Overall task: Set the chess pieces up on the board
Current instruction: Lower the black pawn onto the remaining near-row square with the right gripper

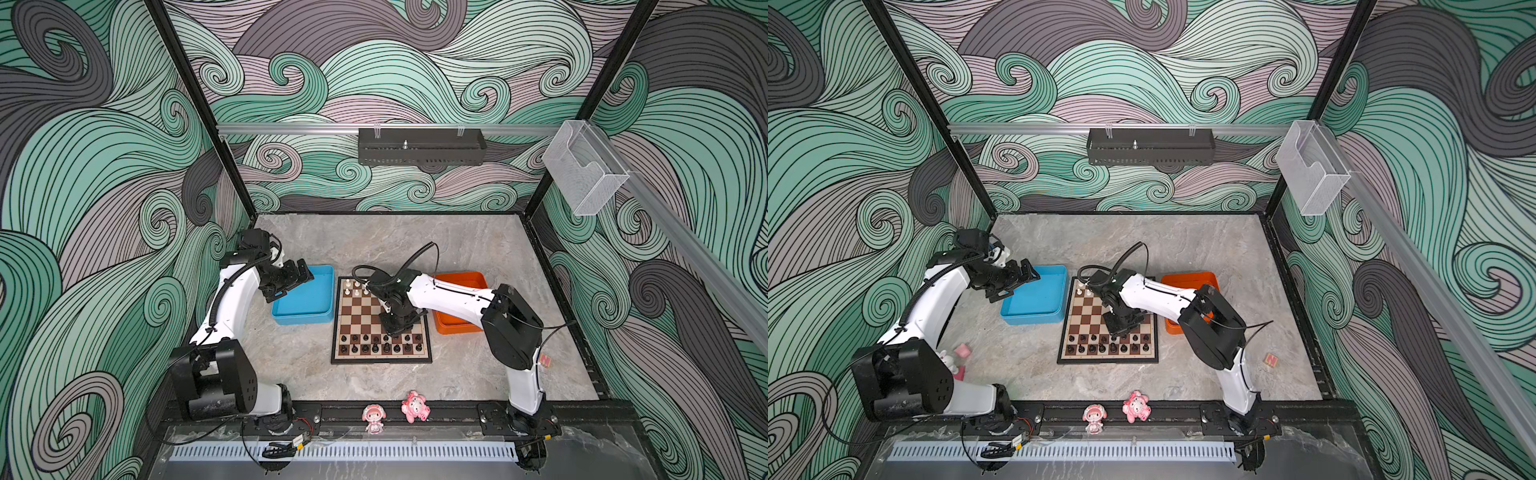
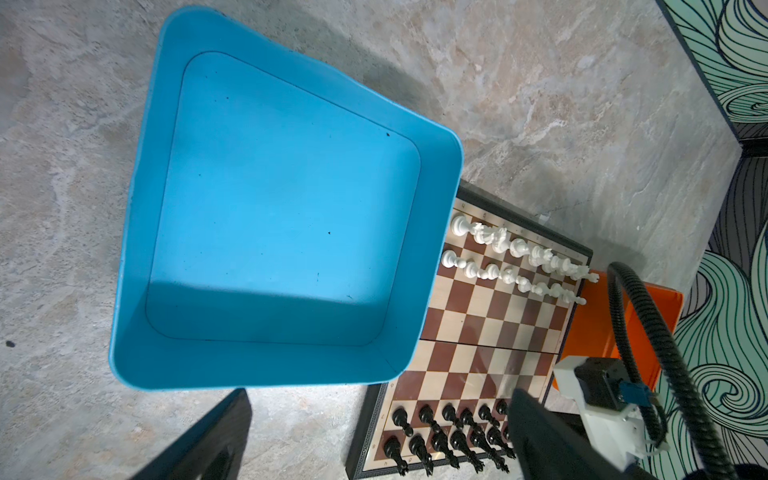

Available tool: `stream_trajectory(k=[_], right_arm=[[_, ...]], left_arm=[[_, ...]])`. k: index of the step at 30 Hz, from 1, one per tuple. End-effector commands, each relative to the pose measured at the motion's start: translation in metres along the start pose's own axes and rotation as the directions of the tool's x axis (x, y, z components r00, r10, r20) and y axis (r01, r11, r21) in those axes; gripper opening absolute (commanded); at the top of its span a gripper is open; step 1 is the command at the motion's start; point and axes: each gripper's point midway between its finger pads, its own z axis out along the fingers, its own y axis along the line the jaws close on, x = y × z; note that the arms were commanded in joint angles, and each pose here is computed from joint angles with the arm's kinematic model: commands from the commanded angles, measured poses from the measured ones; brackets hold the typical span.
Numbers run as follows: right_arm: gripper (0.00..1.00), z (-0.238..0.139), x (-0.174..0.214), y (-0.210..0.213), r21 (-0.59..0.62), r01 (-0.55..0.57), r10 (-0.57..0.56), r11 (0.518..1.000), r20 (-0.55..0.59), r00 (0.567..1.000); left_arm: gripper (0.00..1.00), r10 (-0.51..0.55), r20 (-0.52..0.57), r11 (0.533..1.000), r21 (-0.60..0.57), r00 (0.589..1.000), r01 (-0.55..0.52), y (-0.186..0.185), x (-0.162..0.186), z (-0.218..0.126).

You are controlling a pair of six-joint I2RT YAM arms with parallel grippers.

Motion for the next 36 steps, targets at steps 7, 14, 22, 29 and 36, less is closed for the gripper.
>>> stream_trajectory(k=[7,14,22,29,36], right_arm=[[0.21,0.003,0.001,-0.003,0.005,-0.003,0.003,1.000,-0.019,1.000],[0.21,0.008,0.002,-0.002,-0.003,-0.009,0.009,1.000,-0.028,1.000],[0.21,0.010,0.003,-0.002,-0.011,-0.014,0.014,1.000,-0.031,0.999],[0.22,0.013,0.005,-0.002,-0.018,-0.022,0.021,1.000,-0.041,0.999],[0.21,0.015,0.006,-0.004,-0.012,-0.022,0.021,1.000,-0.042,0.999]], left_arm=[[0.98,-0.011,-0.009,1.000,0.012,1.000,0.011,0.000,-0.001,0.003],[0.98,-0.012,-0.011,1.000,0.013,1.000,0.012,0.000,0.000,0.003],[0.98,-0.012,-0.012,1.000,0.013,1.000,0.012,0.000,0.000,0.003],[0.98,-0.011,-0.011,1.000,0.014,1.000,0.012,-0.001,0.000,0.002],[0.98,-0.012,-0.012,1.000,0.015,1.000,0.012,-0.001,0.000,0.003]])
